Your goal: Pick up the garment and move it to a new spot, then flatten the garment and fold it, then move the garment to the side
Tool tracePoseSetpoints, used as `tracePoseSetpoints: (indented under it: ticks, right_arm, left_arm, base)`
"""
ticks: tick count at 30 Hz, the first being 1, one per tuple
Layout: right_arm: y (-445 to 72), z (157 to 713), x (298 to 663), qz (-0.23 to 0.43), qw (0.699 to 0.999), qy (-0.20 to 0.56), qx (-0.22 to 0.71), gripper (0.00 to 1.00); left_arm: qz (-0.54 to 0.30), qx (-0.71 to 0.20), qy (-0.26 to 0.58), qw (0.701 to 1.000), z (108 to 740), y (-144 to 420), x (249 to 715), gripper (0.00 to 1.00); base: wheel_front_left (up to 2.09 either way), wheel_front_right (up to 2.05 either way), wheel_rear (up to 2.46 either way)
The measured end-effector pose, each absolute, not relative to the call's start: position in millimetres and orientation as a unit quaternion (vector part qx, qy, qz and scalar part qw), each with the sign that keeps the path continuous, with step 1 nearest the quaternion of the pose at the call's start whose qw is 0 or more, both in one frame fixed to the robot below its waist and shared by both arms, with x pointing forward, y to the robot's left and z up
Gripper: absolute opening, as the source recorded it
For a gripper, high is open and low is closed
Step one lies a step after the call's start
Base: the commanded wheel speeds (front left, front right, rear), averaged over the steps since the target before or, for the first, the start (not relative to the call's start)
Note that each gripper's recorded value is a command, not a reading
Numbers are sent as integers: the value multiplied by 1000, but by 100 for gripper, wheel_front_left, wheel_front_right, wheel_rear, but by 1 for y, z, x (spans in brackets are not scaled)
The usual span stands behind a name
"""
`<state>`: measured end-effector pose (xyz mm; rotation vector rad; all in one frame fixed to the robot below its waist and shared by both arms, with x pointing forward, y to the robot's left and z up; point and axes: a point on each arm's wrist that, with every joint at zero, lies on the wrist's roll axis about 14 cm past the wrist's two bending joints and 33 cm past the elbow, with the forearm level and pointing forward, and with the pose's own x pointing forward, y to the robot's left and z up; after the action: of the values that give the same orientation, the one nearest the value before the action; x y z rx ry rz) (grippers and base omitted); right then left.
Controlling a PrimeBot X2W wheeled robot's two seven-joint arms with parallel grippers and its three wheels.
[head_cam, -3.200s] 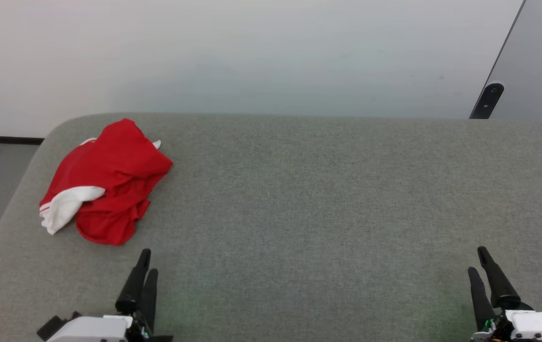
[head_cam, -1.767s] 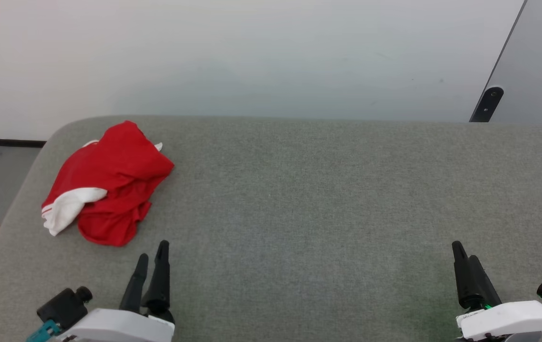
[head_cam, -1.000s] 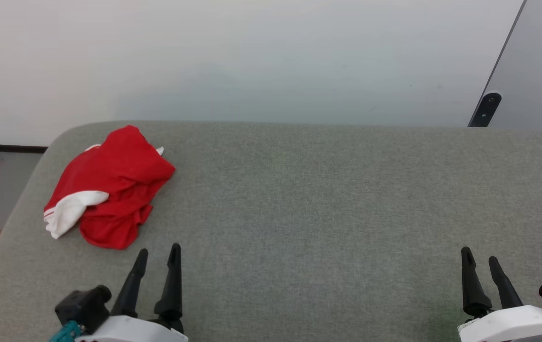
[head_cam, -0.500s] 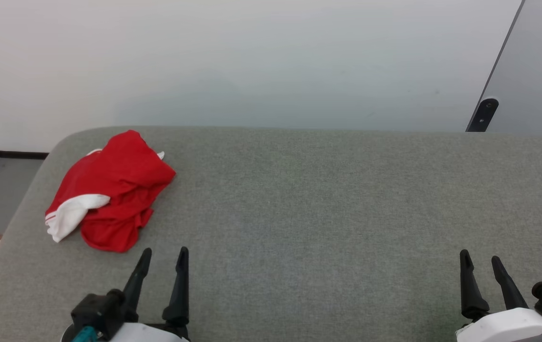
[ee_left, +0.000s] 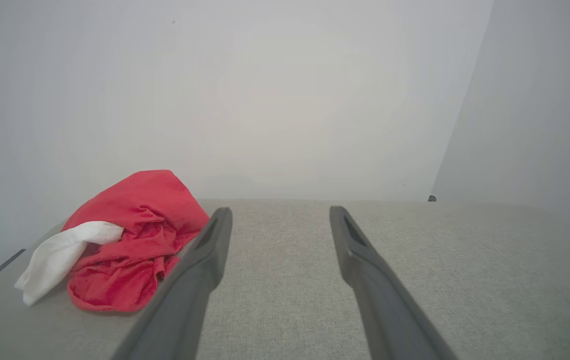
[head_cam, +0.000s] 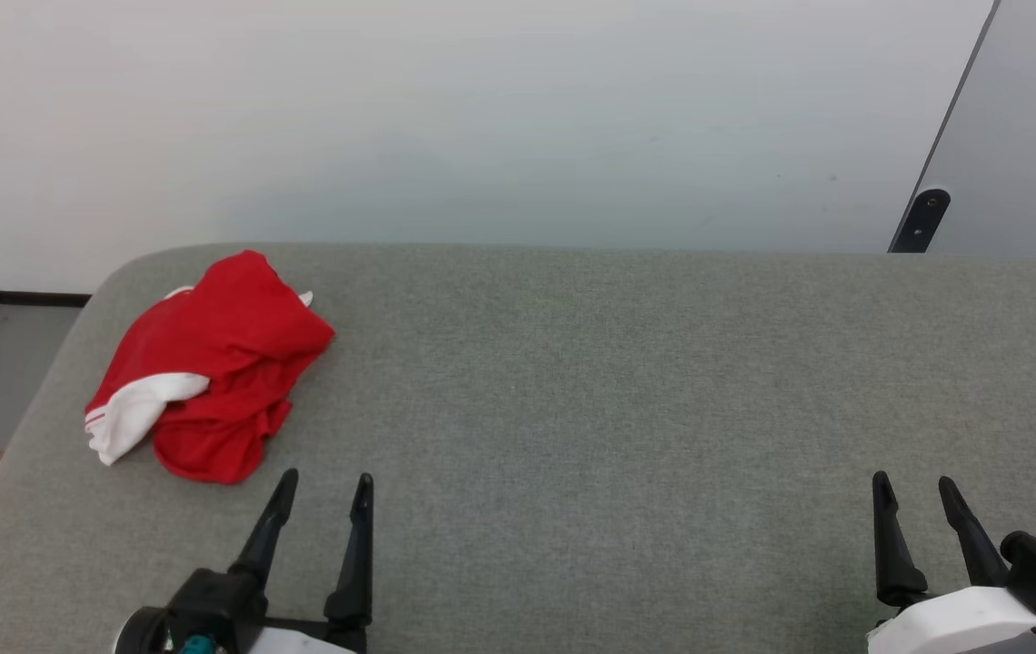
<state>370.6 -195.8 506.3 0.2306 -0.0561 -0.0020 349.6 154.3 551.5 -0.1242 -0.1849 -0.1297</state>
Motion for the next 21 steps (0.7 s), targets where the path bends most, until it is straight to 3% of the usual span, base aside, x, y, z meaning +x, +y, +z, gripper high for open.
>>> tracePoseSetpoints:
  ticks: [21]
  right_arm:
    - [-173, 517, 375, 42, 997, -49, 40, 100]
  left_arm:
    - [-41, -5, -131, 990, 567, 174, 339, 100]
  base:
    - [0, 0, 0]
